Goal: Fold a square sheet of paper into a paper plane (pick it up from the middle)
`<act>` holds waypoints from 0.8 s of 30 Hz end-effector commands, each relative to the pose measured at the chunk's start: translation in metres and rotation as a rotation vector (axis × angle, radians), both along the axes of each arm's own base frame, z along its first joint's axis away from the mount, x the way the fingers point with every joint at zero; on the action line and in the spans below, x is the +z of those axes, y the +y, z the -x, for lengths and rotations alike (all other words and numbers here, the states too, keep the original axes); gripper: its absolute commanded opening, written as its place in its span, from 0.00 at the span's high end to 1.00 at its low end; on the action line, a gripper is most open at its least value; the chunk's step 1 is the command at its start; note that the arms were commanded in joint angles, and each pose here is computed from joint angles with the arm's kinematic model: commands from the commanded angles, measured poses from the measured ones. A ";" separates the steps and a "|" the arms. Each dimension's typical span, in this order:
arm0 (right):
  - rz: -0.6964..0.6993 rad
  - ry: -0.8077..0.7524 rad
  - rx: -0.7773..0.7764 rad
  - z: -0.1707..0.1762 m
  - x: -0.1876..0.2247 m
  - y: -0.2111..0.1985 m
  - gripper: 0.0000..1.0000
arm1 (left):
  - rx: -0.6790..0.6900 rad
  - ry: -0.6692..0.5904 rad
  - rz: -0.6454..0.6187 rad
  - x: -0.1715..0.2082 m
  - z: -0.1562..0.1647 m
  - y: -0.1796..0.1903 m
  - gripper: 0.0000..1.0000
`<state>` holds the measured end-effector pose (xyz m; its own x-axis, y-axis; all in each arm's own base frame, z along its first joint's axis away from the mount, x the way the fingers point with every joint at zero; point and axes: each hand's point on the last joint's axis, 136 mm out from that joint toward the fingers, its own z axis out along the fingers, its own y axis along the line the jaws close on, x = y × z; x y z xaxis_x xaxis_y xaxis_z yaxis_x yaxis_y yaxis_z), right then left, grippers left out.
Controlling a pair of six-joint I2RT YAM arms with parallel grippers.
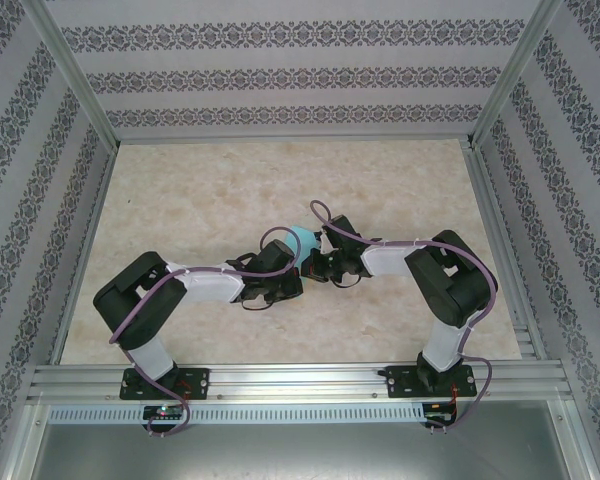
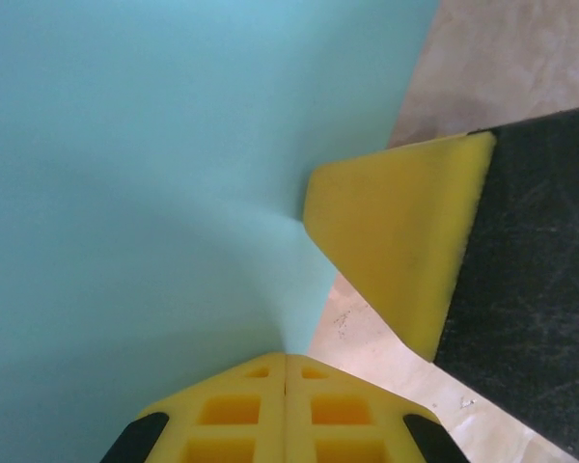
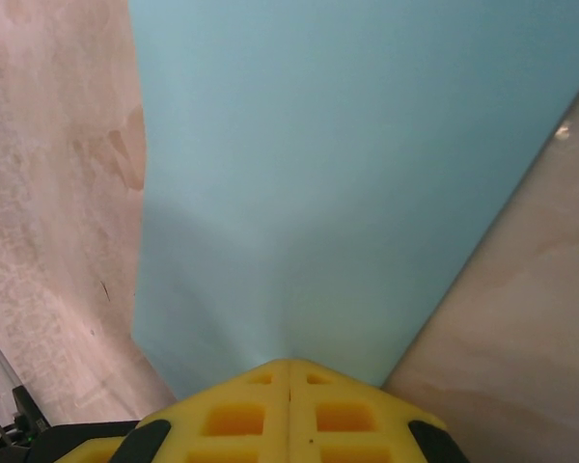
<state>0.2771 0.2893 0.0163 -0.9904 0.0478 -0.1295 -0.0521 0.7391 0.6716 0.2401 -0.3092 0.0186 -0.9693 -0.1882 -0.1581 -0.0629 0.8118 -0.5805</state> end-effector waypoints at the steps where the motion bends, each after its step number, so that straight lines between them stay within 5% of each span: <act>1: -0.050 -0.047 0.039 -0.004 0.013 0.006 0.97 | 0.001 0.017 -0.009 -0.006 0.006 -0.001 0.97; 13: 0.035 0.024 0.029 0.009 -0.014 -0.006 0.99 | 0.038 0.068 -0.066 -0.021 0.014 0.014 0.99; 24: 0.062 -0.033 -0.049 -0.045 -0.007 -0.025 0.99 | 0.048 0.180 -0.120 -0.044 0.044 0.037 1.00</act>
<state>0.2886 0.2822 0.0135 -0.9947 0.0354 -0.0963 -0.0388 0.7394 0.6721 0.2378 -0.3066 0.0155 -0.9619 -0.2392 -0.1327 -0.1131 0.7895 -0.6033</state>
